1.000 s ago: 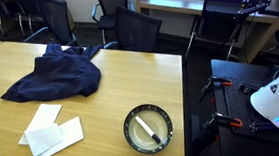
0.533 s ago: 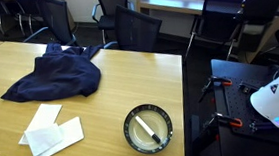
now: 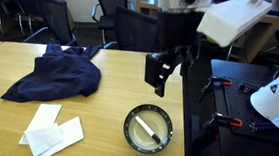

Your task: Take the marker out of the bowl and put it on the table

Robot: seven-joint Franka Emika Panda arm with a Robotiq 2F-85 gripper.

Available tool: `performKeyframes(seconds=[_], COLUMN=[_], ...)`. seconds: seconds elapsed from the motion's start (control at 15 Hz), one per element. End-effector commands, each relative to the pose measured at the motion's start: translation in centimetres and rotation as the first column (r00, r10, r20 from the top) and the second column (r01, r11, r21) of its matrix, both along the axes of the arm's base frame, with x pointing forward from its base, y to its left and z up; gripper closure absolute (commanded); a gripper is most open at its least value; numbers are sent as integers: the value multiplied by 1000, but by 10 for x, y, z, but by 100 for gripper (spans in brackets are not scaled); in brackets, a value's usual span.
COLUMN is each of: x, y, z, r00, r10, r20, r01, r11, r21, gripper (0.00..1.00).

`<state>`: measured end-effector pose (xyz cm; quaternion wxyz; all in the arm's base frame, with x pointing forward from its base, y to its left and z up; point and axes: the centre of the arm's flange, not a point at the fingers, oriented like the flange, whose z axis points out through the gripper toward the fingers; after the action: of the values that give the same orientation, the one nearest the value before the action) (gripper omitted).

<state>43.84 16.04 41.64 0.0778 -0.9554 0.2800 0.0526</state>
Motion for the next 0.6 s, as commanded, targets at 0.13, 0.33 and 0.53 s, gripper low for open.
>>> performKeyframes(seconds=[0.13, 0.33, 0.53], x=[33, 46, 61], y=[11, 17, 18], z=[-95, -146, -188], r00=[999, 995, 989], r10=[-33, -33, -67], r20=[-39, -92, -129], r01=[32, 32, 69], r11=[999, 999, 998], r21=[-43, -16, 10], gripper=[0, 0, 0])
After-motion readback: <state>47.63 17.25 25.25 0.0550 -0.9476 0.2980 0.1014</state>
